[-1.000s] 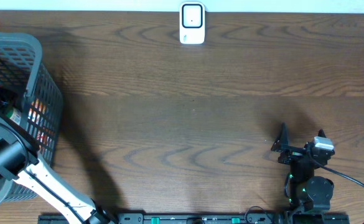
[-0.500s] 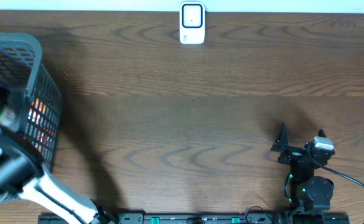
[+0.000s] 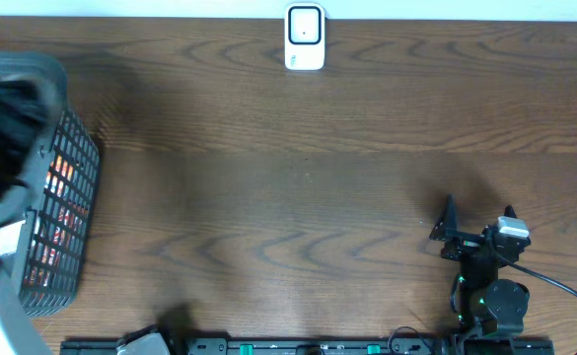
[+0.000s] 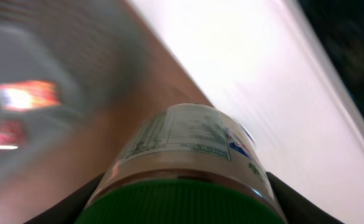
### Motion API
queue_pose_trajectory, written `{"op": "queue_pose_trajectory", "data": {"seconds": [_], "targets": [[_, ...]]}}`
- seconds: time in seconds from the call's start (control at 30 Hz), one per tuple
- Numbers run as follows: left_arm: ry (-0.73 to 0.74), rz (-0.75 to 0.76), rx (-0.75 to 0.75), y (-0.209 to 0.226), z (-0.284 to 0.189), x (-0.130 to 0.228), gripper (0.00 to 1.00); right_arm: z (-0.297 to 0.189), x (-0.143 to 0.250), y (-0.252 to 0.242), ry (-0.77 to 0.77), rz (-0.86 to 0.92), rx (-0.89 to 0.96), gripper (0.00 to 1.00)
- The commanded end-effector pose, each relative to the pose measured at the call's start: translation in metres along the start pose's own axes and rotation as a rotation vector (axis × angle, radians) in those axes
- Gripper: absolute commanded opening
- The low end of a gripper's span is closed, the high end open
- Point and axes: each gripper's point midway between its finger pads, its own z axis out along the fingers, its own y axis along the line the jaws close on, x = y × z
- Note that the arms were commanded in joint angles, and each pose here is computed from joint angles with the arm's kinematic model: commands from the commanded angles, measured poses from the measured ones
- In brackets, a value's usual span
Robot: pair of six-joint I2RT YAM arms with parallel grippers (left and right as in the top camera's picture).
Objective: Scan the item barcode
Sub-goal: 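Lift the green-capped bottle out and set it on the table center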
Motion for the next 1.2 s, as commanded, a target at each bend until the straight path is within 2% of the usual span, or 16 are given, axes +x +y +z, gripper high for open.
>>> {"op": "queue_pose_trajectory", "data": {"seconds": [0.0, 0.07, 0.3, 0.53, 0.77, 0.8, 1.0, 1.17], "targets": [[0.157, 0.102, 0.140, -0.047, 0.008, 0.045, 0.57, 0.000, 0.001, 0.000, 0.000, -0.013, 0.000, 0.99], [0.206, 0.175, 0.124, -0.058, 0.018, 0.067, 0.57, 0.000, 0.001, 0.000, 0.000, -0.013, 0.000, 0.99], [0.391, 0.382, -0.075, -0.064, 0.086, 0.146, 0.57, 0.000, 0.001, 0.000, 0.000, -0.013, 0.000, 0.99], [0.581, 0.511, -0.215, -0.066, 0.177, 0.236, 0.57, 0.000, 0.001, 0.000, 0.000, -0.013, 0.000, 0.99], [0.714, 0.558, -0.354, -0.043, 0.246, 0.318, 0.57, 0.000, 0.001, 0.000, 0.000, -0.013, 0.000, 0.99], [0.736, 0.578, -0.368, -0.038, 0.260, 0.337, 0.57, 0.000, 0.001, 0.000, 0.000, -0.013, 0.000, 0.99], [0.787, 0.644, -0.389, -0.028, 0.284, 0.391, 0.57, 0.000, 0.001, 0.000, 0.000, -0.013, 0.000, 0.99], [0.800, 0.653, -0.408, -0.023, 0.288, 0.419, 0.57, 0.000, 0.001, 0.000, 0.000, -0.013, 0.000, 0.99]]}}
